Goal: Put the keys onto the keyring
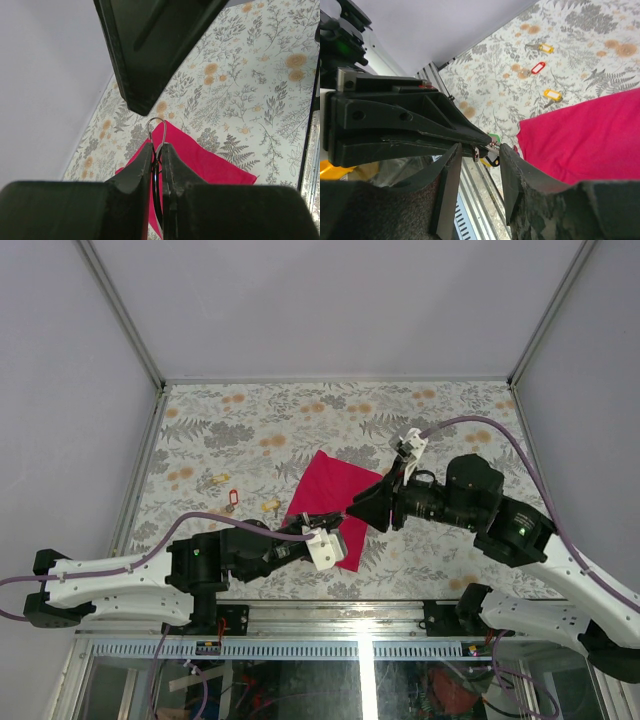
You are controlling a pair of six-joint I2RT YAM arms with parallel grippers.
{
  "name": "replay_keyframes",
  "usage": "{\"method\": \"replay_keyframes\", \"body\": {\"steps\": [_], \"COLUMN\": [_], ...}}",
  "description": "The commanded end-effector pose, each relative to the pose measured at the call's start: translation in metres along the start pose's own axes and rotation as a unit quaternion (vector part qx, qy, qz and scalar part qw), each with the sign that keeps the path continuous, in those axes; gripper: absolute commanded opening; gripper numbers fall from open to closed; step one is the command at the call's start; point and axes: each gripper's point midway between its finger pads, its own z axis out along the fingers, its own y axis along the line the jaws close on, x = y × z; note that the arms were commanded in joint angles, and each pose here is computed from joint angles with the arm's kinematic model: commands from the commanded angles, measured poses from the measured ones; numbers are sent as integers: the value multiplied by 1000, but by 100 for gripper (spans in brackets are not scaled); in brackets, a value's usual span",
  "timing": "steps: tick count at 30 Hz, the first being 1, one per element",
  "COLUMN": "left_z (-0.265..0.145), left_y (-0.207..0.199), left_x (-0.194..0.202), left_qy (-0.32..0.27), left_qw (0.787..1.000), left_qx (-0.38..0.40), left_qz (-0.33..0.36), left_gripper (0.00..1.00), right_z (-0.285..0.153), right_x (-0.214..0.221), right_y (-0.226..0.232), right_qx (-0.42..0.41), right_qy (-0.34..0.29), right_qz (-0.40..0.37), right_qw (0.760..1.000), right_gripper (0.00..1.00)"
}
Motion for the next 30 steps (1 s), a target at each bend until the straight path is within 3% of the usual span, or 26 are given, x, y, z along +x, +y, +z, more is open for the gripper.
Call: {"method": "replay_keyframes", "body": {"steps": [1, 17, 24, 30], "left_z": [-3, -2, -3, -6], "left_y": [19, 20, 22, 25], "left_x": [-27, -27, -27, -30], "left_qy": [-36, -32, -33, -43], "left_qw": [999, 999, 999, 998], "left_qx": [-25, -28, -32, -37], "left_qz": [-12, -12, -13, -17], "left_gripper": [0, 0, 0, 7], "right_z": [-1, 10, 11, 10], "right_x": [-11, 6, 8, 4], "right_y": [13, 14, 12, 8], "right_qx": [-26, -40, -33, -18], "right_qy": [0, 40, 47, 38], "right_qz": [-9, 6, 11, 23], "right_qw": [1000, 998, 998, 999], "right_gripper": [43, 36, 0, 0]}}
